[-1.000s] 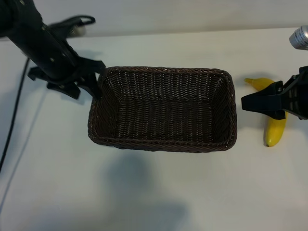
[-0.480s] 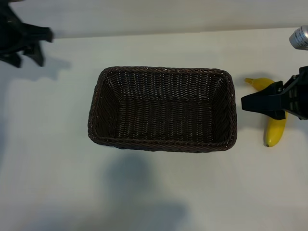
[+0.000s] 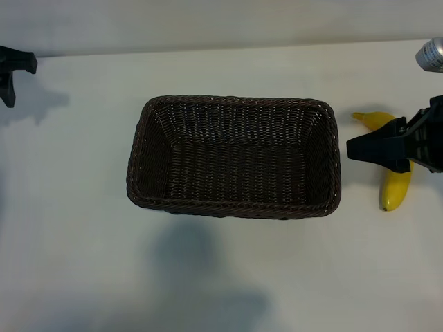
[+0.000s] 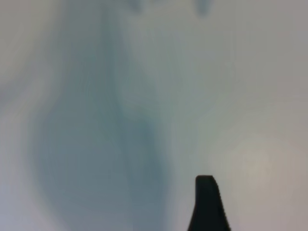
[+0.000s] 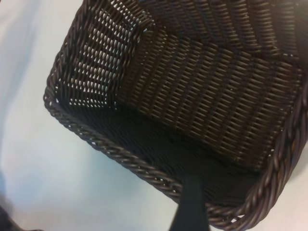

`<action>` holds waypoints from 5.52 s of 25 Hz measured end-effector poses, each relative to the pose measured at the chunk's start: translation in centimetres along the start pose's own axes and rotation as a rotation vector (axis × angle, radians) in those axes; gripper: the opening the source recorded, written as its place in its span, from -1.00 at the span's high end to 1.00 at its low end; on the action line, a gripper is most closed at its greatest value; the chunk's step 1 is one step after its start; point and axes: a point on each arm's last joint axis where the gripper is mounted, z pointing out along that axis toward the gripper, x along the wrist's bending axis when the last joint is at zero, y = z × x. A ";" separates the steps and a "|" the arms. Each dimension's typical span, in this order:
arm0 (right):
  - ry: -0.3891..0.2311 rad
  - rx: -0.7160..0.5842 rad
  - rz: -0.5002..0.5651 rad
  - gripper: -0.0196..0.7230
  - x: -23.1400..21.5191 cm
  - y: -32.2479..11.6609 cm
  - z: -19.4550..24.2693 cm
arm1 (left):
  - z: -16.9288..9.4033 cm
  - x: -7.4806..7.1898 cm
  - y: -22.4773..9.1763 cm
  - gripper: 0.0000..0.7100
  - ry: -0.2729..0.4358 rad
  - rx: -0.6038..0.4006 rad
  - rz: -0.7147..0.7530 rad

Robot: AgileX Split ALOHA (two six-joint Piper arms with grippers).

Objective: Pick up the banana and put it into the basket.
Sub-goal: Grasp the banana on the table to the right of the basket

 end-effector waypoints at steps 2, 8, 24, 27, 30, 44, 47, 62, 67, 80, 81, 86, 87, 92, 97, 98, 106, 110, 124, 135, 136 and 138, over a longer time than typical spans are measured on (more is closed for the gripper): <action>0.001 0.001 0.000 -0.65 0.0 0.0 0.0 | -0.9 0.1 -0.3 -0.46 0.001 -0.024 0.009; 0.001 0.001 0.000 -0.65 0.0 0.0 0.0 | -5.9 0.7 -2.5 -0.46 0.002 -0.150 0.017; 0.001 0.001 0.004 -0.65 0.0 0.0 0.0 | -10.1 1.3 -20.3 -0.46 0.001 -0.294 -0.022; 0.001 0.001 0.004 -0.65 0.0 0.0 0.0 | -9.5 1.2 -23.3 -0.46 -0.002 -0.330 -0.041; 0.001 0.001 0.006 -0.65 0.0 0.0 0.0 | -8.7 1.0 -26.5 -0.46 -0.015 -0.399 -0.058; 0.002 0.002 0.006 -0.65 0.0 0.0 0.0 | -2.9 -0.3 -32.4 -0.46 -0.081 -0.490 -0.073; 0.002 0.002 0.006 -0.65 0.0 0.0 0.0 | -2.6 -0.3 -32.7 -0.44 -0.079 -0.490 -0.065; -0.006 -0.004 0.006 -0.65 -0.1 0.0 0.0 | -3.3 -0.3 -34.3 -0.25 -0.079 -0.605 -0.071; -0.006 -0.004 0.018 -0.65 -0.1 0.0 0.0 | -3.9 -0.2 -36.9 -0.23 -0.079 -0.780 -0.086; -0.066 -0.033 0.062 -0.65 -1.0 3.1 0.4 | -3.9 -0.2 -38.7 -0.22 -0.085 -0.893 -0.095; -0.071 -0.035 0.062 -0.65 -1.2 3.7 0.6 | -3.9 -0.2 -38.7 -0.22 -0.085 -0.893 -0.095; -0.087 -0.010 0.068 -0.65 -2.4 6.0 1.9 | -3.9 -0.2 -38.7 -0.22 -0.084 -0.894 -0.094; -0.097 0.010 0.066 -0.65 -2.8 6.4 2.2 | -3.9 -0.2 -38.7 -0.22 -0.083 -0.893 -0.092; -0.193 0.137 0.110 -0.65 -4.3 7.9 2.9 | -3.9 -0.2 -38.7 -0.22 -0.084 -0.893 -0.092; -0.342 0.239 0.180 -0.65 -5.3 8.4 2.3 | -3.8 -0.2 -38.6 -0.22 -0.085 -0.892 -0.092; -0.370 0.255 0.188 -0.65 -5.5 8.3 2.1 | -3.8 -0.2 -38.6 -0.22 -0.085 -0.892 -0.092; -0.597 0.438 0.170 -0.65 -5.2 6.8 2.1 | -3.8 -0.2 -38.6 -0.22 -0.085 -0.892 -0.092; -0.608 0.421 0.137 -0.65 -4.2 6.9 2.9 | -3.8 -0.2 -38.6 -0.22 -0.085 -0.892 -0.092; -0.624 0.424 0.107 -0.65 -7.6 6.3 8.4 | -3.8 -0.2 -38.6 -0.22 -0.086 -0.892 -0.093; -0.648 0.441 0.084 -0.65 -9.7 5.5 10.9 | -3.8 -0.2 -38.6 -0.22 -0.086 -0.892 -0.093; -0.649 0.439 0.081 -0.65 -9.8 5.5 11.0 | -3.8 -0.2 -38.6 -0.22 -0.086 -0.892 -0.093; -0.653 0.440 0.075 -0.65 -10.1 5.4 11.3 | -3.8 -0.2 -38.6 -0.22 -0.086 -0.892 -0.093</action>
